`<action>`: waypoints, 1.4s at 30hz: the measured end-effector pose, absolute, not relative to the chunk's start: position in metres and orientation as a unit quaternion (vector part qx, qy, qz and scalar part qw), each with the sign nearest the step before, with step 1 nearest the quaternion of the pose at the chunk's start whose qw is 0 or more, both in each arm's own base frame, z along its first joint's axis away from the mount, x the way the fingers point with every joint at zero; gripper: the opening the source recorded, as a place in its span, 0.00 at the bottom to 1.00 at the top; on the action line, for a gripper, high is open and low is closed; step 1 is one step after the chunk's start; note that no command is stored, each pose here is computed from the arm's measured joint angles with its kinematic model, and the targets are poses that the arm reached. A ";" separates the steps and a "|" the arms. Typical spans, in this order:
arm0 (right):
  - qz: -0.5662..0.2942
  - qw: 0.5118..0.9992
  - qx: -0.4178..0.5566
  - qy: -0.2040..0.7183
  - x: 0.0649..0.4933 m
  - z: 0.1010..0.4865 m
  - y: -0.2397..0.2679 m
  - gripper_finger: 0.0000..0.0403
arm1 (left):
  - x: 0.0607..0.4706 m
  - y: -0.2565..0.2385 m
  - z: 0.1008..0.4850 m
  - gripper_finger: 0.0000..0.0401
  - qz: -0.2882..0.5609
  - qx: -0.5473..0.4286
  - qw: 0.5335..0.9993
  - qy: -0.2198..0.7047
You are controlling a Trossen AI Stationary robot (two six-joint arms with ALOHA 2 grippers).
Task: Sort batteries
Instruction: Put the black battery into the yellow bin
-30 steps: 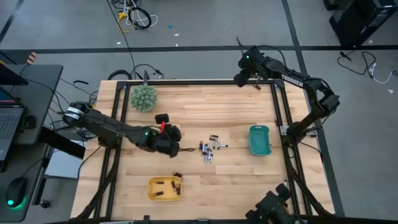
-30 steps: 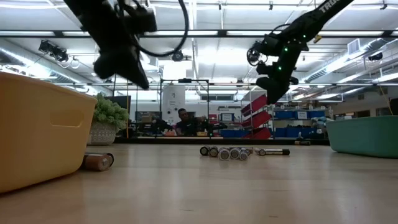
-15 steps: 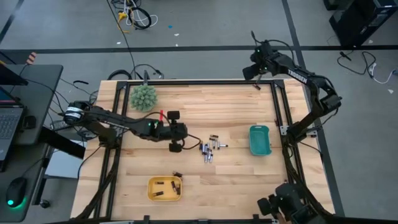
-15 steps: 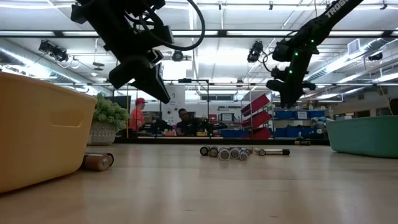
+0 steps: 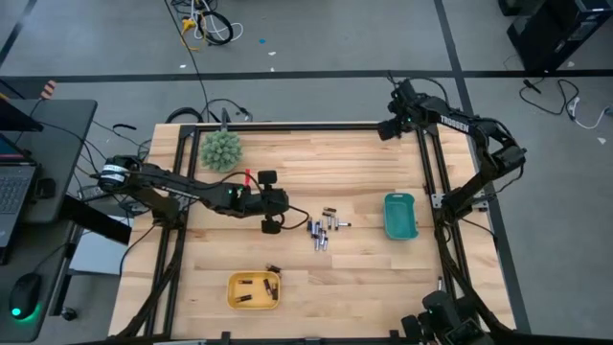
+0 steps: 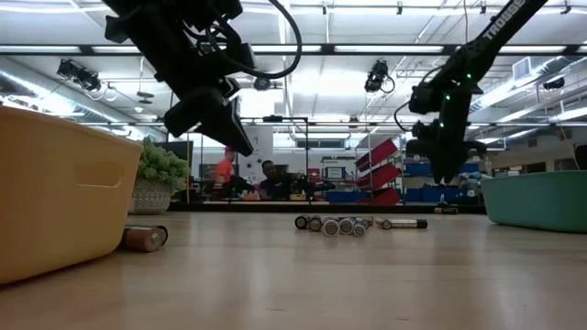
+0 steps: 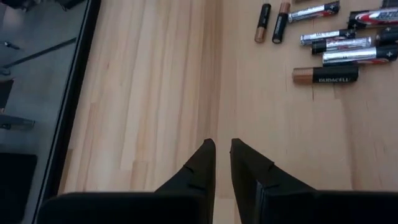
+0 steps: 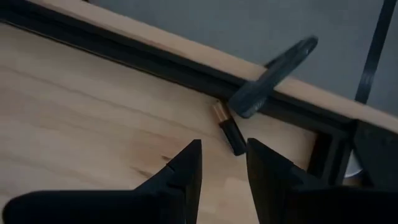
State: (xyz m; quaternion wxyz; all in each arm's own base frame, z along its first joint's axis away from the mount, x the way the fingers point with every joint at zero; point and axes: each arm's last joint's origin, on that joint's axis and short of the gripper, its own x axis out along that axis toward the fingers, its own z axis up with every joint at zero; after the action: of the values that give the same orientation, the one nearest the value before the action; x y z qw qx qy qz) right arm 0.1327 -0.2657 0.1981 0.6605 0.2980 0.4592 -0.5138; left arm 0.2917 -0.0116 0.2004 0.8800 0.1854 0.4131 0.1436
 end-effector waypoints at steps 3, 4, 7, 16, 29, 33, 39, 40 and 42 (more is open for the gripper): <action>-0.526 0.648 0.310 0.455 0.126 0.187 -0.264 0.24 | 0.292 -0.010 0.197 0.11 0.146 0.186 0.885 0.401; -0.527 0.645 0.313 0.456 0.125 0.186 -0.263 0.23 | 0.291 -0.009 0.195 0.11 0.146 0.186 0.885 0.401; -0.532 0.640 0.321 0.452 0.125 0.184 -0.262 0.17 | 0.292 -0.009 0.196 0.11 0.148 0.185 0.889 0.391; -0.527 0.655 0.314 0.440 0.127 0.185 -0.265 0.03 | 0.292 -0.009 0.195 0.11 0.150 0.185 0.892 0.384; -0.575 0.632 0.283 0.437 0.133 0.173 -0.275 0.00 | 0.292 -0.009 0.195 0.11 0.154 0.189 0.890 0.385; -0.571 0.615 0.295 0.457 0.133 0.154 -0.279 0.00 | 0.293 -0.009 0.196 0.11 0.157 0.195 0.890 0.382; -0.572 0.601 0.304 0.468 0.132 0.137 -0.286 0.00 | 0.292 -0.009 0.195 0.11 0.160 0.187 0.889 0.386; -0.570 0.597 0.307 0.473 0.131 0.133 -0.286 0.00 | 0.292 -0.009 0.195 0.11 0.160 0.187 0.889 0.385; -0.562 0.605 0.313 0.470 0.132 0.133 -0.287 0.00 | 0.292 -0.008 0.195 0.11 0.161 0.187 0.889 0.385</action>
State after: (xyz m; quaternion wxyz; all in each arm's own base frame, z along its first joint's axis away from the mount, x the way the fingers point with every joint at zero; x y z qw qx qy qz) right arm 0.1325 -0.2872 0.1330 0.6045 0.3128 0.4697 -0.5622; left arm 0.2919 -0.0084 0.1952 0.8892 0.1867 0.3852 0.1612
